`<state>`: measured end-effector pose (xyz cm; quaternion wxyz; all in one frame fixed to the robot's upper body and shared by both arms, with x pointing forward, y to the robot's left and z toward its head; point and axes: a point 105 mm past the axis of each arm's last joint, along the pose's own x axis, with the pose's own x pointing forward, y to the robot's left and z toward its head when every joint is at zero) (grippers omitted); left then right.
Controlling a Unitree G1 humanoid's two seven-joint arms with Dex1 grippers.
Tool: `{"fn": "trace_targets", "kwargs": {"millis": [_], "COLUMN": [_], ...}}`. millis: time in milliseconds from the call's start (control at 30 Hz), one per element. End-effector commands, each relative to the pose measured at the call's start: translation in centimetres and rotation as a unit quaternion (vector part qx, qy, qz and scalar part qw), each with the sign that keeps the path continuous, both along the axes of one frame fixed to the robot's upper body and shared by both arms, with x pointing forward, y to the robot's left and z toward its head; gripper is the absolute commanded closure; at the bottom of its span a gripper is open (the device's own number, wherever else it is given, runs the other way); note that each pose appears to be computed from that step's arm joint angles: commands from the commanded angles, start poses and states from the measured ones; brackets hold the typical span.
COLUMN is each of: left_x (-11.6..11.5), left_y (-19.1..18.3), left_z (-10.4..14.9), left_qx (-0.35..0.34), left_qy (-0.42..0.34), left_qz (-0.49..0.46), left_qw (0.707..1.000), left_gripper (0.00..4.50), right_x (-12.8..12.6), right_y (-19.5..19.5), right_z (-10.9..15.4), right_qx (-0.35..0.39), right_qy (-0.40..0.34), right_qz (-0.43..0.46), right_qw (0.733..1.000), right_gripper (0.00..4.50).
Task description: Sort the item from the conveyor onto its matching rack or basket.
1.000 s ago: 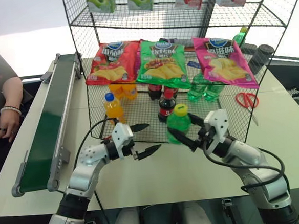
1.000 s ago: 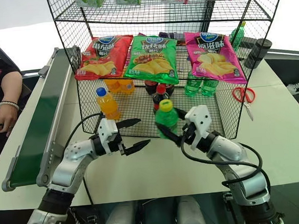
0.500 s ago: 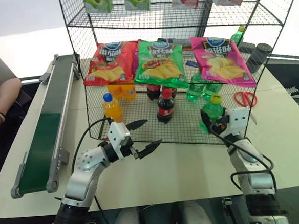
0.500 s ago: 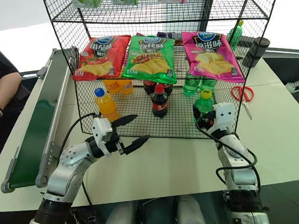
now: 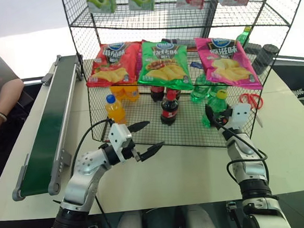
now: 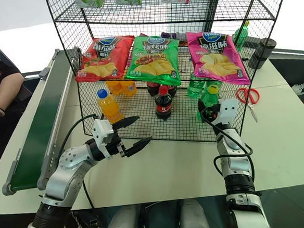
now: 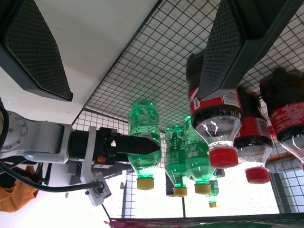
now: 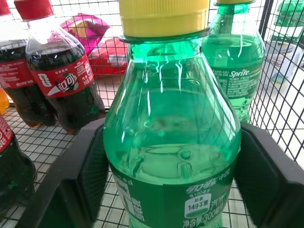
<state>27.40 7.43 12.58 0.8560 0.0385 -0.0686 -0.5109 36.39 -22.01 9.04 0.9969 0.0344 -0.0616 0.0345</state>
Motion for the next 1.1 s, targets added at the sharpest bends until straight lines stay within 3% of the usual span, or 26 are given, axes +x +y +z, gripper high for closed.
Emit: {"fn": "trace_targets", "kwargs": {"millis": [33, 233, 500, 600, 833, 1100], "left_x": [-0.1, -0.1, 0.6, 1.1, 1.7, 1.5], "left_y": [-0.4, -0.6, 0.0, 0.8, 4.8, 12.1], "left_z": [1.2, 1.2, 1.0, 0.7, -0.4, -1.7], "left_qx": [-0.003, -0.005, 0.002, 0.010, 0.056, 0.117], "left_qy": [-0.027, -0.027, -0.022, -0.012, 0.007, 0.040], "left_qz": [-0.009, -0.013, 0.000, 0.018, 0.077, 0.180], "left_qw": [1.000, 1.000, 1.000, 1.000, 0.995, 0.976], "left_gripper": [0.00, 0.00, 0.00, 0.00, 0.00, 0.00], "right_x": [0.0, -1.1, -4.8, -6.6, -11.1, -13.4], "right_y": [-0.4, -0.7, 0.1, 1.4, 3.5, -1.1], "right_z": [1.9, 2.5, 3.4, 3.8, 4.5, 4.7], "right_qx": [0.000, -0.018, -0.045, -0.082, -0.156, -0.169], "right_qy": [-0.037, -0.044, -0.037, -0.030, -0.011, 0.049], "right_qz": [-0.006, -0.011, 0.007, 0.052, 0.202, 0.227], "right_qw": [0.999, 0.999, 0.998, 0.995, 0.967, 0.958], "right_gripper": [0.05, 0.05, 0.05, 0.05, 0.05, 0.05]}}
